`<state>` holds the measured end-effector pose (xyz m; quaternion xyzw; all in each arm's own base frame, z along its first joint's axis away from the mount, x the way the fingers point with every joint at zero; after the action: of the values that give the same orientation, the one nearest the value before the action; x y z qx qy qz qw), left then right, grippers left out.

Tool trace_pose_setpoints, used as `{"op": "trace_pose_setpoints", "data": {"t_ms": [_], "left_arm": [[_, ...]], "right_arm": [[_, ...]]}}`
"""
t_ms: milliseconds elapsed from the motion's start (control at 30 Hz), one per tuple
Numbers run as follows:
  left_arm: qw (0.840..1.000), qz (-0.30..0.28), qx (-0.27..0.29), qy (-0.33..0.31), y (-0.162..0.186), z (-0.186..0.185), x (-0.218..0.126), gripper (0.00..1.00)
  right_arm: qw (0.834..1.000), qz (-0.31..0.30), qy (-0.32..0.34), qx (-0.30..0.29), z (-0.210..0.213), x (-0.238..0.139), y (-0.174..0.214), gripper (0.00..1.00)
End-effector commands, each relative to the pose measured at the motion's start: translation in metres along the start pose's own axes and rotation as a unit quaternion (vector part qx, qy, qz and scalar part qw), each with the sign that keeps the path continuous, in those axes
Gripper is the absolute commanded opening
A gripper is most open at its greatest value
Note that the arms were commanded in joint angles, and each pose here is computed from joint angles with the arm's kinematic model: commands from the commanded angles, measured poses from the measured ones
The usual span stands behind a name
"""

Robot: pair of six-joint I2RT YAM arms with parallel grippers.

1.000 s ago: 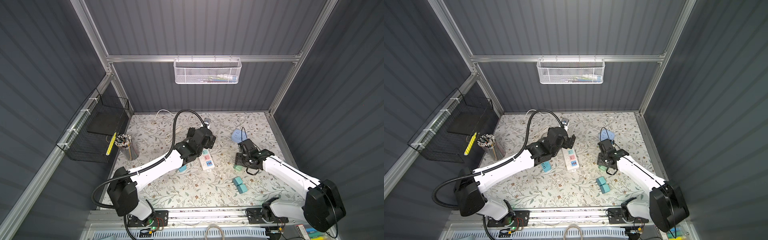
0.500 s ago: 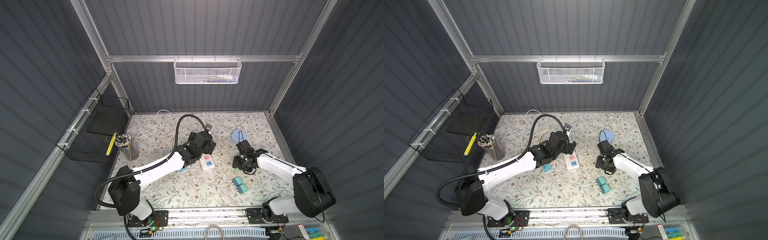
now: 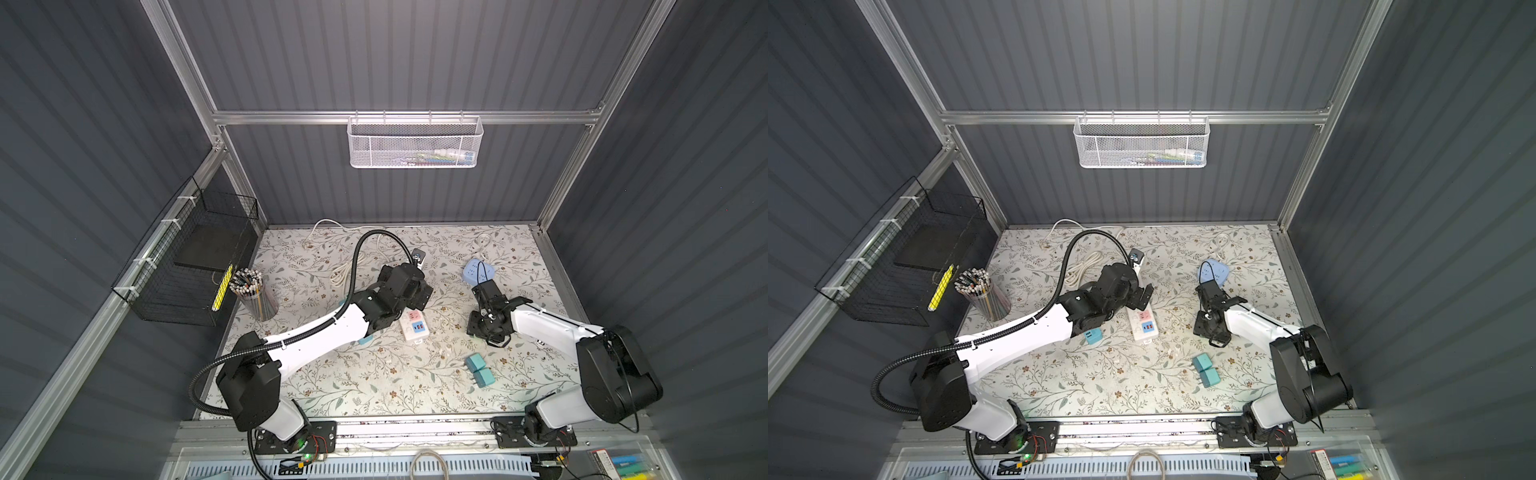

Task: Insert the plug
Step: 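Lower the right gripper over the mint charger and close on it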

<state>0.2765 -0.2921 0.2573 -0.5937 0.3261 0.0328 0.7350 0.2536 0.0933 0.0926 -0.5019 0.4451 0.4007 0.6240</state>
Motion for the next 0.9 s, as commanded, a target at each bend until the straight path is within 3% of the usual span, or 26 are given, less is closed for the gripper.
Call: {"op": "trace_pose_setpoints", "data": {"t_ms": [0,367,633,867], "left_arm": [[1.000,-0.011,-0.004,0.004,-0.004,0.004,-0.005,1.00],[1.000,-0.015,0.005,-0.002,-0.004,0.005,-0.004,1.00],[0.999,-0.014,0.016,-0.045,-0.005,0.014,-0.003,1.00],[0.995,-0.032,-0.037,-0.088,-0.020,0.046,-0.026,1.00]], "right_arm": [[1.000,0.003,-0.003,-0.008,-0.002,-0.004,0.003,0.49],[0.998,-0.010,-0.045,-0.052,0.012,-0.012,0.005,0.46],[0.988,-0.012,-0.083,-0.131,0.054,-0.024,0.019,0.45],[0.968,-0.003,-0.122,-0.219,0.097,-0.042,0.049,0.45]]}}
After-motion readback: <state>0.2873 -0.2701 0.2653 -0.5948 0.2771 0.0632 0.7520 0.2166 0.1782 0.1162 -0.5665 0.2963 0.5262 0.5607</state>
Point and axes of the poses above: each gripper's point midway between its finger pads, its own x axis out along the fingers, its own z axis along the line the jaws close on, y = z × x, the point moved 7 cm from there along -x, back along the fingers, and after that the axes turned 6 degrees about -x, right-handed, at the moved point
